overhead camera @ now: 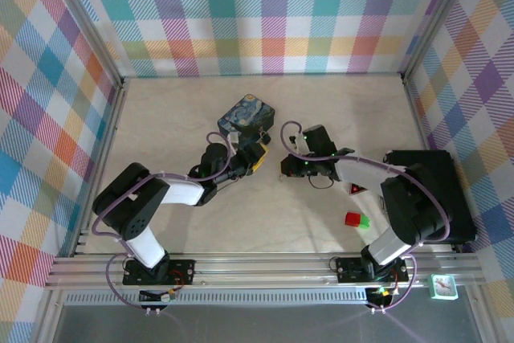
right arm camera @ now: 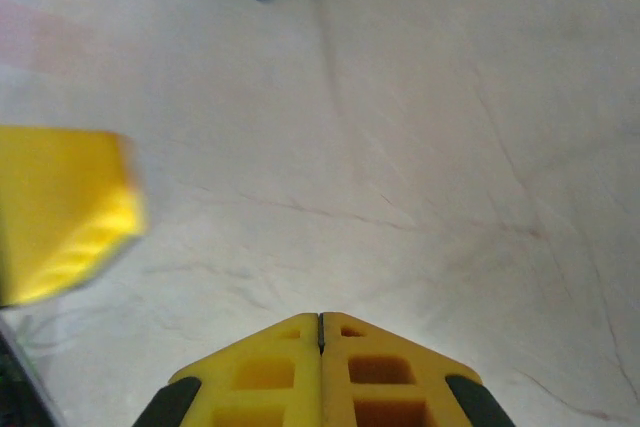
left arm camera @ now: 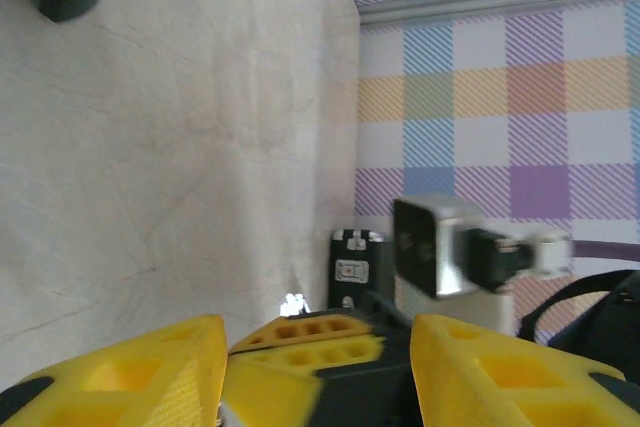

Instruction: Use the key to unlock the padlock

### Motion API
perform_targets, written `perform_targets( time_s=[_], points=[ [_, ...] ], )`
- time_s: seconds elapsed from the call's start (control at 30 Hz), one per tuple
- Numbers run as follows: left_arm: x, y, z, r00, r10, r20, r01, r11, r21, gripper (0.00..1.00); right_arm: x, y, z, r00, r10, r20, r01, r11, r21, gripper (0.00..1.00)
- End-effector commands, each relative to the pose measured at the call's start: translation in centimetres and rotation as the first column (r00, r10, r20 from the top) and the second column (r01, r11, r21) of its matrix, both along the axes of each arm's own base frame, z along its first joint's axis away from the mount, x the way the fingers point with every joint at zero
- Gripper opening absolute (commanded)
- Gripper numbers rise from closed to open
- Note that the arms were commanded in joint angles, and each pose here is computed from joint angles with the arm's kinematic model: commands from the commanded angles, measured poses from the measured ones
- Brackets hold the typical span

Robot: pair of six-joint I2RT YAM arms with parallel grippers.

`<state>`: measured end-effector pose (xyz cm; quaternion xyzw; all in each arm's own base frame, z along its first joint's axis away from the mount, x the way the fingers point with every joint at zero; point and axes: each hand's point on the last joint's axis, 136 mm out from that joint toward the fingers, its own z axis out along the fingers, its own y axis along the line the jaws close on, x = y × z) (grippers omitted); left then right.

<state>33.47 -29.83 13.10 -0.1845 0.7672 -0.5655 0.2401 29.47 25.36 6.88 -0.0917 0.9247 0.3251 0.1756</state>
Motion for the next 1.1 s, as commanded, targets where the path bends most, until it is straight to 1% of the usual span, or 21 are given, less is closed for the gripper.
perform_targets(
  time_s=[0.0, 0.1, 0.13, 0.17, 0.2, 0.3, 0.37, 0.4, 0.43, 0.5, 0.63, 0.8, 0.87, 0.97, 1.07],
  points=[
    [0.4, 1.0, -0.2, 1.0, 0.018, 0.016, -0.02, 0.995, 0.1, 0.53, -0.3, -0.6, -1.7, 0.998, -0.051, -0.025, 0.049, 0.996, -0.075, 0.0],
    [0.6, 1.0, 0.1, 0.999, 0.021, 0.027, -0.024, 0.993, 0.117, 0.53, -0.4, -2.0, -2.9, 0.995, -0.088, -0.039, 0.08, 0.984, -0.159, 0.0],
    [0.7, 1.0, 0.2, 0.999, 0.022, 0.031, -0.026, 0.993, 0.118, 0.53, -0.4, -2.7, -3.3, 0.994, -0.108, -0.034, 0.099, 0.974, -0.202, 0.02],
    [0.7, 1.0, 0.3, 0.999, 0.02, 0.033, -0.023, 0.993, 0.118, 0.53, -0.3, -3.5, -3.6, 0.992, -0.122, -0.028, 0.112, 0.964, -0.242, 0.08],
    [0.8, 0.9, 0.4, 0.999, 0.02, 0.035, -0.024, 0.993, 0.115, 0.53, -0.3, -4.2, -3.8, 0.99, -0.139, -0.02, 0.128, 0.952, -0.279, 0.17],
    [0.8, 0.7, 0.5, 0.999, 0.014, 0.034, -0.018, 0.993, 0.115, 0.53, -0.4, -5.4, -3.6, 0.99, -0.139, 0.001, 0.131, 0.932, -0.339, 0.38],
    [0.9, 0.7, 0.6, 0.999, 0.014, 0.036, -0.018, 0.993, 0.114, 0.53, -0.7, -5.7, -3.2, 0.992, -0.125, 0.013, 0.121, 0.924, -0.362, 0.47],
    [0.9, 0.6, 0.7, 0.999, 0.011, 0.037, -0.015, 0.994, 0.113, 0.53, -0.9, -5.8, -3.0, 0.993, -0.114, 0.018, 0.113, 0.92, -0.375, 0.54],
    [1.0, 0.6, 0.7, 0.999, 0.011, 0.038, -0.015, 0.994, 0.112, 0.53, -1.0, -5.9, -2.8, 0.994, -0.106, 0.022, 0.106, 0.916, -0.386, 0.57],
    [1.0, 0.5, 0.8, 0.999, 0.009, 0.04, -0.014, 0.994, 0.112, 0.53, -1.6, -5.9, -2.6, 0.996, -0.082, 0.019, 0.083, 0.907, -0.414, 0.59],
    [1.1, 0.4, 1.0, 0.999, 0.008, 0.044, -0.013, 0.994, 0.111, 0.53, -2.5, -5.8, -2.6, 0.999, -0.053, 0.009, 0.051, 0.872, -0.487, 0.59],
    [1.2, 0.9, 1.0, 0.999, 0.02, 0.05, -0.026, 0.992, 0.123, 0.53, -2.7, -4.8, -3.1, 0.996, -0.083, -0.017, 0.059, 0.828, -0.557, 0.59],
    [1.4, 1.7, 0.9, 0.998, 0.039, 0.049, -0.046, 0.99, 0.13, 0.54, -2.8, -4.3, -3.4, 0.993, -0.111, -0.029, 0.074, 0.816, -0.574, 0.56],
    [1.9, 3.4, 0.9, 0.996, 0.078, 0.047, -0.084, 0.987, 0.135, 0.54, -3.1, -3.5, -4.2, 0.987, -0.152, -0.053, 0.093, 0.807, -0.583, 0.49],
    [2.0, 5.0, 1.3, 0.992, 0.109, 0.058, -0.116, 0.981, 0.152, 0.54, -3.2, -3.9, -4.9, 0.98, -0.195, -0.043, 0.128, 0.776, -0.617, 0.45]
  ],
)
